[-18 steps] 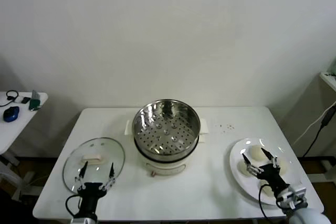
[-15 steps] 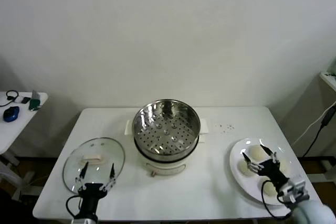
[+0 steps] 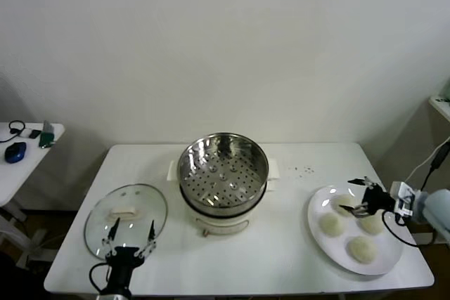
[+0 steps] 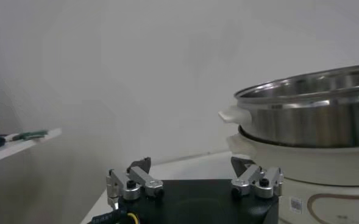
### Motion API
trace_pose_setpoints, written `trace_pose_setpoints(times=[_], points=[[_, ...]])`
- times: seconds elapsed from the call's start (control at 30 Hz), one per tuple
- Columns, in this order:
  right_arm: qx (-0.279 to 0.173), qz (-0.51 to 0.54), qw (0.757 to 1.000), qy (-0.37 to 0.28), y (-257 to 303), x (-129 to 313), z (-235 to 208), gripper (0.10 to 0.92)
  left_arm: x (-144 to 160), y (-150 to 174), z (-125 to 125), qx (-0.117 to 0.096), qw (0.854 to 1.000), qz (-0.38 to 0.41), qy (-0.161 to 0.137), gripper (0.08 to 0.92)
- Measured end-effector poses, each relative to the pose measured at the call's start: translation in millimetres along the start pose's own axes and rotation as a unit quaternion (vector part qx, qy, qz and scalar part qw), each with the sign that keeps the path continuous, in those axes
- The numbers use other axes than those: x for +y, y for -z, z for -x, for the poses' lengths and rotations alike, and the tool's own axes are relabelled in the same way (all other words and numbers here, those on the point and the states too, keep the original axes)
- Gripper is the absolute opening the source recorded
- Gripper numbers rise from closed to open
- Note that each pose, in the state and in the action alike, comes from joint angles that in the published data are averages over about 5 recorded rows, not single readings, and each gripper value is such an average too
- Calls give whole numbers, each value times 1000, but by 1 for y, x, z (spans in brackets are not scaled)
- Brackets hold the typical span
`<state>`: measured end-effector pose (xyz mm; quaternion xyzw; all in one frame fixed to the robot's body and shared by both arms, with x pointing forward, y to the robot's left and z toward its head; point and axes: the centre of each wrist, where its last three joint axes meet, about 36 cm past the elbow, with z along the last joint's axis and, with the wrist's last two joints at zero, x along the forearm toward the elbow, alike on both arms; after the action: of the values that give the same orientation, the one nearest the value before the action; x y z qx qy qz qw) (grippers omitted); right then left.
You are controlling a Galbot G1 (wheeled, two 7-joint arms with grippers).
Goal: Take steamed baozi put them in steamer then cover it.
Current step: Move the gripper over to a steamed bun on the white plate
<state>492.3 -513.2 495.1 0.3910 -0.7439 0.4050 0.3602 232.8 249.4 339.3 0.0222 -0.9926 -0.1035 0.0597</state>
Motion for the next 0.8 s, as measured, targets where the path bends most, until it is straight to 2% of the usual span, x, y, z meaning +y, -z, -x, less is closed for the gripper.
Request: trace_pose_setpoints(times=[0.17, 0.4, 0.8], points=[[49, -31, 997, 42, 7, -29, 2, 823, 1, 1, 4, 1, 1000, 1, -1, 823], [94, -64, 989, 95, 29, -63, 25, 823, 3, 0, 6, 4, 1000, 3, 4, 823], [160, -111, 968, 158, 62, -89, 75, 823, 8, 2, 10, 7, 1000, 6, 11, 823]])
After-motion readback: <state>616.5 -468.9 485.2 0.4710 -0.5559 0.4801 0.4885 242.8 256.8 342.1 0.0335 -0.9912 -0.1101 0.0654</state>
